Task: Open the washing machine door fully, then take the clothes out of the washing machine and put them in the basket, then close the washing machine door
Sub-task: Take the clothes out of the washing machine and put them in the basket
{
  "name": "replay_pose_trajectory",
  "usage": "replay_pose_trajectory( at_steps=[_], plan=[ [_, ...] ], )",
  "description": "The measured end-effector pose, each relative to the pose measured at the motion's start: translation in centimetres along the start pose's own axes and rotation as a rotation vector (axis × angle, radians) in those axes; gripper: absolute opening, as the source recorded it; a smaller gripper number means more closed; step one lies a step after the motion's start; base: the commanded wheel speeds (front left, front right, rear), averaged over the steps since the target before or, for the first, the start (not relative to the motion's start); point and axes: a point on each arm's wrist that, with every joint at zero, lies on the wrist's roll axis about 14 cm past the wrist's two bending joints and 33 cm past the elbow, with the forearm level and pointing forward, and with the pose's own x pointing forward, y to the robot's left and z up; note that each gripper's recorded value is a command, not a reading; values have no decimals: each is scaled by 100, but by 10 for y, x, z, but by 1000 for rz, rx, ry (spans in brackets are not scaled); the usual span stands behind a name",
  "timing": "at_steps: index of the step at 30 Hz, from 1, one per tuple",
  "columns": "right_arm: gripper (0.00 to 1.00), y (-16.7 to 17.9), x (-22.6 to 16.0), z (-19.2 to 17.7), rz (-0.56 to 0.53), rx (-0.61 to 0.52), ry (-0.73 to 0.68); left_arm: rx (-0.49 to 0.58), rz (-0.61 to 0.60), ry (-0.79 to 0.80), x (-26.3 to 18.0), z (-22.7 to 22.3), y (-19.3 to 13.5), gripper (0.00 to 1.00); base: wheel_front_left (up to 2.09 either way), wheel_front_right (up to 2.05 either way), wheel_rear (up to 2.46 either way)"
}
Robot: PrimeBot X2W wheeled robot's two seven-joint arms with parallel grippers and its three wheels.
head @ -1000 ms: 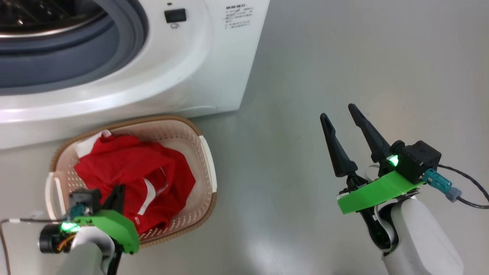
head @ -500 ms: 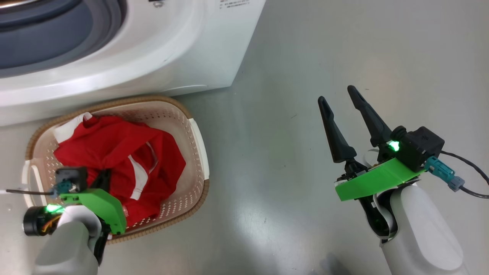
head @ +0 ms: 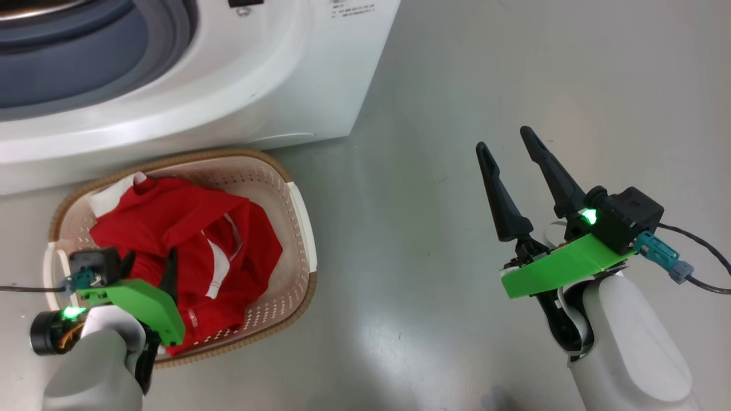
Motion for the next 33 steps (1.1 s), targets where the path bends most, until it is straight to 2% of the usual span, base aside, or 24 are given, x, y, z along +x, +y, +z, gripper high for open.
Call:
replay_pose_trajectory(
  at_steps=[14, 21, 33],
  plan=[
    [100, 11, -9, 27, 25, -7, -51, -59, -3, -188, -31, 51, 0, 100, 0, 0, 0],
    [100, 13, -25, 36, 30, -16, -54, -92, 13, -312, -59, 81, 4, 100, 0, 0, 0],
    [100, 23, -50, 63, 49, -20, -107, -80, 52, -530, -121, 124, 13, 100, 0, 0, 0]
  ],
)
